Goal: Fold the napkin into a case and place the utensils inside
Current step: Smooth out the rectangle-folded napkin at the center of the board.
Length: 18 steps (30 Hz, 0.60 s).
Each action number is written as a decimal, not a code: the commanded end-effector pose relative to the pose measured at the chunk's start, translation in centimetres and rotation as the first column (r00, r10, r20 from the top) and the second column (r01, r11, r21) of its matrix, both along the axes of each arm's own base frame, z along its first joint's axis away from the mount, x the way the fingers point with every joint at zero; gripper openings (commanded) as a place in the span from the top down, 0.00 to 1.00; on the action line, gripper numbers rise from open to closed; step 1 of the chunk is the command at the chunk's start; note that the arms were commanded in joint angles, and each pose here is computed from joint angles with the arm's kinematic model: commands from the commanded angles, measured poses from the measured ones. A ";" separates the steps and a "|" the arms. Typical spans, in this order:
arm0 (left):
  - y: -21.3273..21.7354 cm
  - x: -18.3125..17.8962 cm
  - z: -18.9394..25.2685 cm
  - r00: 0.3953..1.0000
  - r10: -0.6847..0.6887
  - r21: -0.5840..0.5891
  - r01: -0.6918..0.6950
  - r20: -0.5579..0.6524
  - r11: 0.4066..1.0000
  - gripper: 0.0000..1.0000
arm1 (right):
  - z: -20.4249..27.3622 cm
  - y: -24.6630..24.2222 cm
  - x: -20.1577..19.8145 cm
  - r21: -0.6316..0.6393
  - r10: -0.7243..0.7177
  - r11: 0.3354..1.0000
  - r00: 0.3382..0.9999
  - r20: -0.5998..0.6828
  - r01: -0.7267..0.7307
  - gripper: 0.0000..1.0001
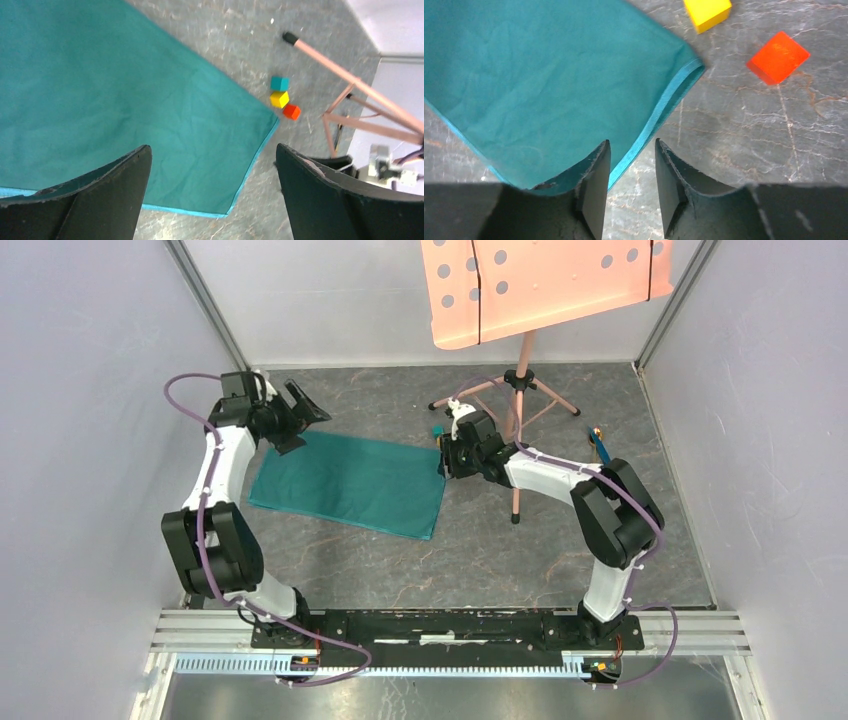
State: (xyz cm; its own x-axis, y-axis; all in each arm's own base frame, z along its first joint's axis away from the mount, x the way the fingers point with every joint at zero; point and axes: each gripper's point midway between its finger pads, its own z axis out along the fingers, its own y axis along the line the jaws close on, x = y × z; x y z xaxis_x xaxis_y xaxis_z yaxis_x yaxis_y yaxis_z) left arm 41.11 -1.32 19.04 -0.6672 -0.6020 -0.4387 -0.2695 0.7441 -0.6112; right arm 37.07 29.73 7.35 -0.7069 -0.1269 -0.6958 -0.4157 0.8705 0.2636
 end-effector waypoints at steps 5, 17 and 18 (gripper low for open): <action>-1.9 -3.9 -0.3 0.995 -0.082 0.096 0.077 0.049 0.992 0.00 | -1.1 -0.9 3.8 0.075 -0.109 0.992 0.993 0.051 0.105 0.59; -3.8 -5.9 0.9 0.989 -0.118 0.069 0.112 0.088 0.991 0.00 | -2.5 -0.5 6.3 0.059 -0.114 0.992 0.992 0.051 0.111 0.73; -3.8 -6.1 0.7 0.990 -0.118 0.071 0.112 0.082 0.991 0.00 | -2.6 -0.7 6.5 0.054 -0.122 0.991 0.991 0.053 0.119 0.75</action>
